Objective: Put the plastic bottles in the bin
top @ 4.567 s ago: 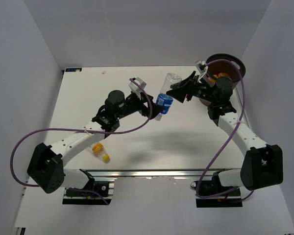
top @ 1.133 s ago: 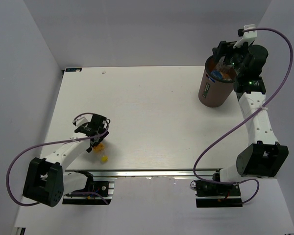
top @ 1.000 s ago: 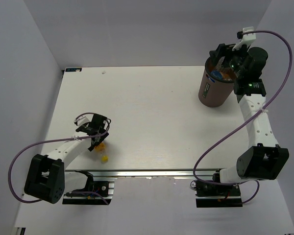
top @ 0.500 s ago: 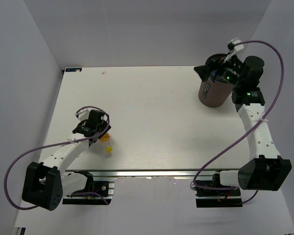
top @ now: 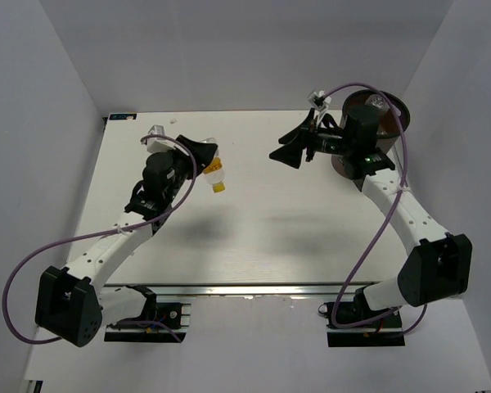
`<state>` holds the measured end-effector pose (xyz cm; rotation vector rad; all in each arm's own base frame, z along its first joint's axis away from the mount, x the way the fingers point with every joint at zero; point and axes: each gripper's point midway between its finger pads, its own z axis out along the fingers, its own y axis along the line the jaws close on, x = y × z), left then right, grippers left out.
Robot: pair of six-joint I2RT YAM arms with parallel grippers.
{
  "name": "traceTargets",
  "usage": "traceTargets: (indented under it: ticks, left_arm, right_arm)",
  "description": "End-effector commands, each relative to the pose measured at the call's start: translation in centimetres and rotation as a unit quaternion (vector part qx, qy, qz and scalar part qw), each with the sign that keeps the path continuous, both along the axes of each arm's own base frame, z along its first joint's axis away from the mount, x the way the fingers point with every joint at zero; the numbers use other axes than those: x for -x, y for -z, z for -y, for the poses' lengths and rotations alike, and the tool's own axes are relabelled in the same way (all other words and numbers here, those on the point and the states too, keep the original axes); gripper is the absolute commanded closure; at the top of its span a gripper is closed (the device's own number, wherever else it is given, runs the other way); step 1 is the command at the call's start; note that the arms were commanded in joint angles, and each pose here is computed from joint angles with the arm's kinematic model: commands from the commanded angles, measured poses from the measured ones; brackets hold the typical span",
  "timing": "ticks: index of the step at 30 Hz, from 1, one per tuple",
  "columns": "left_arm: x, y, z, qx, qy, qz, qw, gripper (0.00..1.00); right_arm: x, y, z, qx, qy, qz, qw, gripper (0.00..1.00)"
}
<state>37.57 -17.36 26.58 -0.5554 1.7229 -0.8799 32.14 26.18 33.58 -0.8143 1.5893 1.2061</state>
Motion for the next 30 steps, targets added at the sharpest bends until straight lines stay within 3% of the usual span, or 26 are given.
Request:
traceTargets:
  ticks: [1, 6, 13, 27, 30]
  left_arm:
    - [0.7, -5.9, 3.6, 0.033, 0.061, 0.103, 0.992, 0.62]
    - [2.2, -7.6, 6.1, 0.049, 0.121, 0.155, 0.979, 0.62]
    - [3.9, -7.7, 8.8, 0.086, 0.204, 0.17, 0.96, 0.62]
    - [5.4, -7.6, 10.1, 0.131, 0.247, 0.193, 0.94, 0.63]
    - [5.4, -7.5, 10.2, 0.129, 0.249, 0.194, 0.94, 0.63]
  right_arm:
    - [1.0, -1.4, -1.6, -0.028, -0.036, 0.012, 0.999, 0.11]
    - [0.9, -0.2, -3.0, -0.03, -0.035, 0.002, 0.999, 0.11]
    - [2.2, 2.4, -5.2, -0.014, -0.076, 0.008, 0.997, 0.11]
    - [3.6, 3.4, -9.5, -0.024, -0.118, -0.006, 0.993, 0.11]
    - [3.7, 3.3, -10.0, -0.028, -0.122, -0.011, 0.992, 0.15]
